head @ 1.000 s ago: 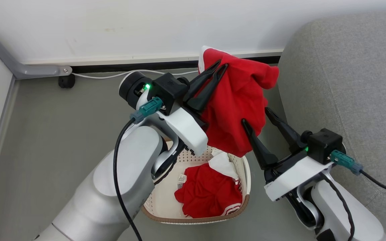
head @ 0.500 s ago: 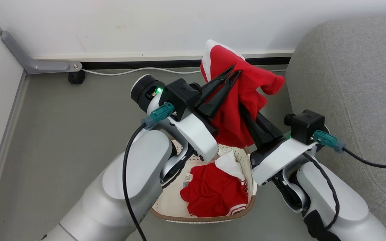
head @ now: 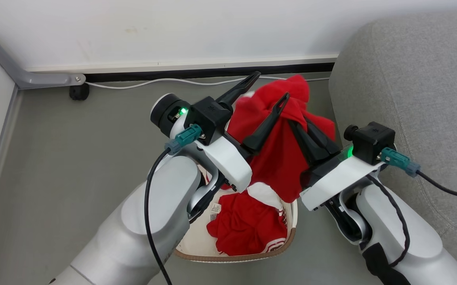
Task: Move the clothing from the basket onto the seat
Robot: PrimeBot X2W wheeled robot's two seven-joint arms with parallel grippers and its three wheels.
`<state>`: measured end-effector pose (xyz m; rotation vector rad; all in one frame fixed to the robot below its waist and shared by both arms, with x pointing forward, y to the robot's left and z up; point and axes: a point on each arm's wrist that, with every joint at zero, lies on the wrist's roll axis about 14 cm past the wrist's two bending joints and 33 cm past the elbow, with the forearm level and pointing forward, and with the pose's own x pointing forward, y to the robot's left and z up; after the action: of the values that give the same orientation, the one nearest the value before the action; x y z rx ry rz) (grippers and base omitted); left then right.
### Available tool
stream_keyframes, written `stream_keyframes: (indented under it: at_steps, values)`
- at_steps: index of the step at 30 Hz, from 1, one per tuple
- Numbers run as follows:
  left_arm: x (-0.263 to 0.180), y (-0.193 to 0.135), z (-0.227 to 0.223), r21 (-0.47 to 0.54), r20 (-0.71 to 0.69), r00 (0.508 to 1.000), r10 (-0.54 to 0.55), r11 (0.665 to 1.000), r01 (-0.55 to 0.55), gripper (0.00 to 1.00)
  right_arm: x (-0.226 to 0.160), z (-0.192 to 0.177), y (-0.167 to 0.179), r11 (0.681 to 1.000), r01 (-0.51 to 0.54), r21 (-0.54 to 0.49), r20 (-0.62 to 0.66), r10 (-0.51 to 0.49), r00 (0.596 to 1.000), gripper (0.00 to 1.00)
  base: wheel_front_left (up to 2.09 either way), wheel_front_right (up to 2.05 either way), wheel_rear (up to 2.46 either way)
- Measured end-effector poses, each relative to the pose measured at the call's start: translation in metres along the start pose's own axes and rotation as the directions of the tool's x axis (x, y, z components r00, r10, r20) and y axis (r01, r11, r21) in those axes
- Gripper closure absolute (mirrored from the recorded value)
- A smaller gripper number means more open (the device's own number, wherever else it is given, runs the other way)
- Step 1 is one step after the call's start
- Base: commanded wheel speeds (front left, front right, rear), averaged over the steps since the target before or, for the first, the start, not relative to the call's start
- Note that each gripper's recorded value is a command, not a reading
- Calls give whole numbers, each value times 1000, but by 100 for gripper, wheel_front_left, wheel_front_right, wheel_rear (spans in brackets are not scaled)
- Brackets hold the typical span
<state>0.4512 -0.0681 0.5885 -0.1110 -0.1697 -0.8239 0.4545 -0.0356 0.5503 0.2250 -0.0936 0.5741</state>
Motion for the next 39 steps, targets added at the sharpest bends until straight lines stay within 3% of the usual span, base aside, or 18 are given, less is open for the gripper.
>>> stream_keyframes:
  at_steps: [11, 20, 31, 39]
  values:
    - [7, -7, -24, -25, -45, 999, -21, 999, 20, 0, -20, 23, -34, 994, 109, -11, 66, -108, 992, 100, 0, 0, 0]
    - [21, -37, -37, -64, -60, 994, -95, 994, 92, 0, -60, 45, -73, 967, 249, -53, 110, -242, 964, 100, 0, 0, 0]
    - [34, -95, -47, -123, -51, 970, -236, 966, 229, 0, -129, 78, -110, 895, 435, -97, 185, -413, 892, 100, 0, 0, 0]
    - [38, -142, -56, -170, -50, 936, -349, 926, 336, 0, -182, 97, -124, 827, 551, -114, 232, -517, 824, 100, 0, 0, 0]
